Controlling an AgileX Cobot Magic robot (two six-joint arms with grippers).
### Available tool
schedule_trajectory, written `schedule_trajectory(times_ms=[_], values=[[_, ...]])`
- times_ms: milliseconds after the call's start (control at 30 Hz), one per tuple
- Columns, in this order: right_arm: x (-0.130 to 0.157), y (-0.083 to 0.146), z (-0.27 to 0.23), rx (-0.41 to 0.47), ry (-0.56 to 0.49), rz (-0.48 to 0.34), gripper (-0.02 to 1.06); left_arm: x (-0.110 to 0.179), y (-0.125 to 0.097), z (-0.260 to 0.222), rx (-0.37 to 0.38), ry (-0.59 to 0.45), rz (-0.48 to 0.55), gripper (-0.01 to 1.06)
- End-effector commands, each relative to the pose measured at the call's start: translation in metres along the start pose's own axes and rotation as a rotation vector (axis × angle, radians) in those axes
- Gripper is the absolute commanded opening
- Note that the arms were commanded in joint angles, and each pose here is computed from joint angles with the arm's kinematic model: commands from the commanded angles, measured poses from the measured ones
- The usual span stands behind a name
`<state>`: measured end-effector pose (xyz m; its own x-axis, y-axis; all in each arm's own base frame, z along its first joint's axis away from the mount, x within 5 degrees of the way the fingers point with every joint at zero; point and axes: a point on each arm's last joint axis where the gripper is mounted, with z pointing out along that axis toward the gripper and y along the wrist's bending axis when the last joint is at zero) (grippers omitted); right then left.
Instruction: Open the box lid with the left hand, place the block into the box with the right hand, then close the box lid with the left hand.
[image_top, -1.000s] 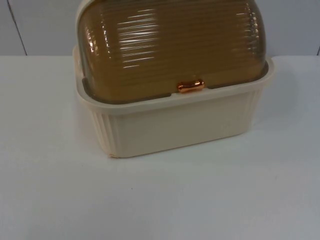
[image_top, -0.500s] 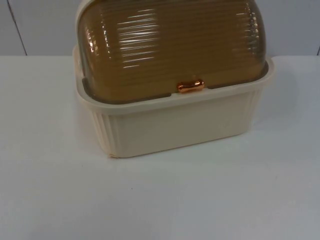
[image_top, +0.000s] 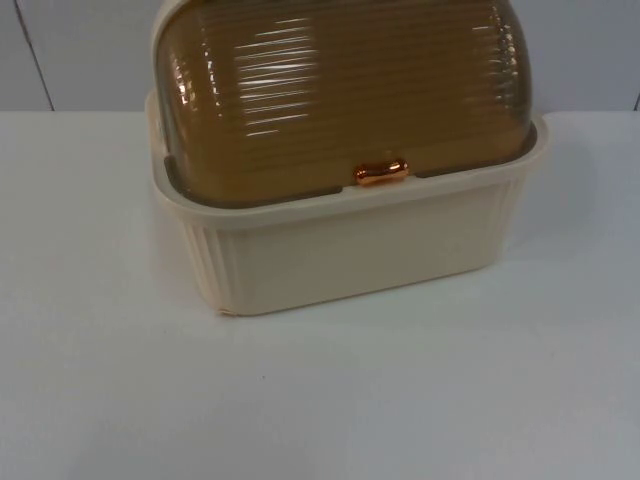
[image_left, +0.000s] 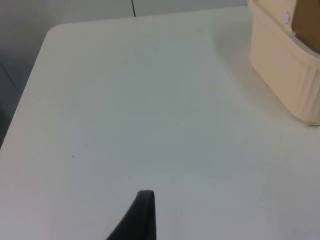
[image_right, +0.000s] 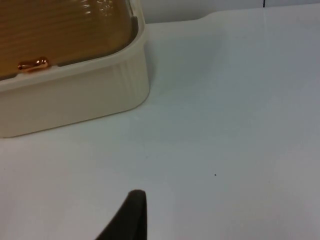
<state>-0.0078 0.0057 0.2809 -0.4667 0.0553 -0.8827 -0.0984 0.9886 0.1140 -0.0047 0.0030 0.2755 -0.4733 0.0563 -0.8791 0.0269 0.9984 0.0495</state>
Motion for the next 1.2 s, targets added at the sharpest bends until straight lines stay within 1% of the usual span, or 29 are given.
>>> schedule_trajectory(times_ms=[0, 167, 1167], values=[[0.0002, 0.0001, 0.0002, -0.004, -0.006, 0.004, 1.05, 0.0010, -0.0010, 0.0004, 0.016, 0.000, -0.001, 1.05], [0.0002, 0.0001, 0.0002, -0.004, -0.006, 0.008, 1.05, 0.0009, -0.0023, 0.0004, 0.030, 0.000, -0.014, 1.05], [0.0001, -0.0019, 0.0002, 0.018, -0.007, -0.007, 1.05, 0.0009, -0.0023, 0.0004, 0.030, 0.000, -0.016, 1.05]])
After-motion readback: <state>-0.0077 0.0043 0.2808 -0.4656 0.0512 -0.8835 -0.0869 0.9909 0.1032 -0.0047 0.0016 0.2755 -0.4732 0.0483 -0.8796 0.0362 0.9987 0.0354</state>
